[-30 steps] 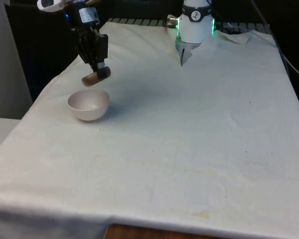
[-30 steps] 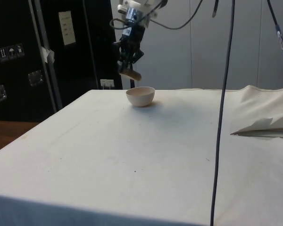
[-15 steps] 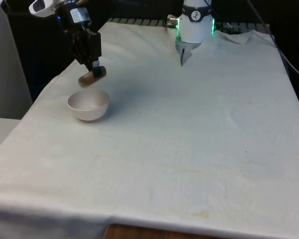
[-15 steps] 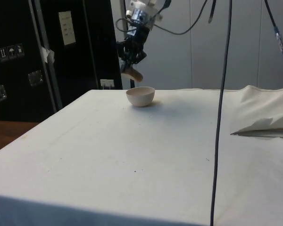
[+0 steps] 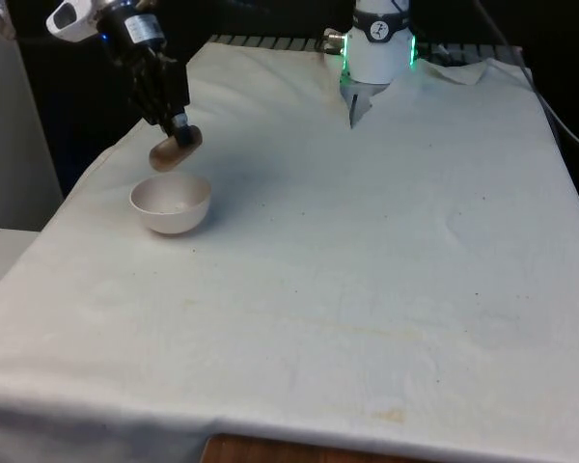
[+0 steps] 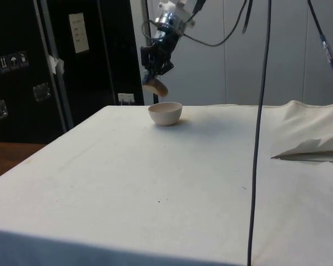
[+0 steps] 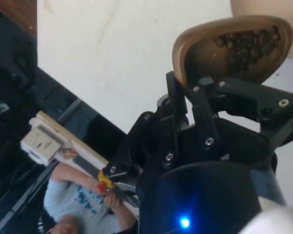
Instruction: Pour the coffee beans from the cup into the bowl.
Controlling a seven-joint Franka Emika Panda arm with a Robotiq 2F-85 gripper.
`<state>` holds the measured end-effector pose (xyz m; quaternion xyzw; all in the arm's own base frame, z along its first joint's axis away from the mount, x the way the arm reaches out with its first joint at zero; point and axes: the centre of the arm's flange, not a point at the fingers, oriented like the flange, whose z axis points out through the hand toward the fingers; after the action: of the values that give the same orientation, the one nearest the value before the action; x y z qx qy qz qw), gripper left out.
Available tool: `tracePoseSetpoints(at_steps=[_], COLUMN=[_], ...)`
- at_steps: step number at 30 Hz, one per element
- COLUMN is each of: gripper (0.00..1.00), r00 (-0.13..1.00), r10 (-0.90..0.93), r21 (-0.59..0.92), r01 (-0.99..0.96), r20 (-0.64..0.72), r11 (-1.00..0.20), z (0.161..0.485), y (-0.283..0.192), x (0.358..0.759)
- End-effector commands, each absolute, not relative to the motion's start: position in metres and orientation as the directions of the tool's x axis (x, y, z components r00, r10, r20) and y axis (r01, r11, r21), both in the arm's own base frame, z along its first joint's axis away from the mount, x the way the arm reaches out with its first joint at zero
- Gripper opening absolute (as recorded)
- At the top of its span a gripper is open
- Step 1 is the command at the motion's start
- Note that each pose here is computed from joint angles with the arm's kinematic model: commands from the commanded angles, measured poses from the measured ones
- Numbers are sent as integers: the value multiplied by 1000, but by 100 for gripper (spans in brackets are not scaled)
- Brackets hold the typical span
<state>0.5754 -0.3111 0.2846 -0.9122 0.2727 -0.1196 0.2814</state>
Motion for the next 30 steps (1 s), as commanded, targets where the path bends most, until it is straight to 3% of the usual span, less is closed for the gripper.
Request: tracePoseSetpoints(at_steps=[1,30], gripper=[1,1], r00=[826,859], r10=[-560,-509], r21=[-592,-737], r01=[-423,-308], r20=[59,57], r11=[-686,-601], z=[284,268], y=[-313,-351], x=[576,563])
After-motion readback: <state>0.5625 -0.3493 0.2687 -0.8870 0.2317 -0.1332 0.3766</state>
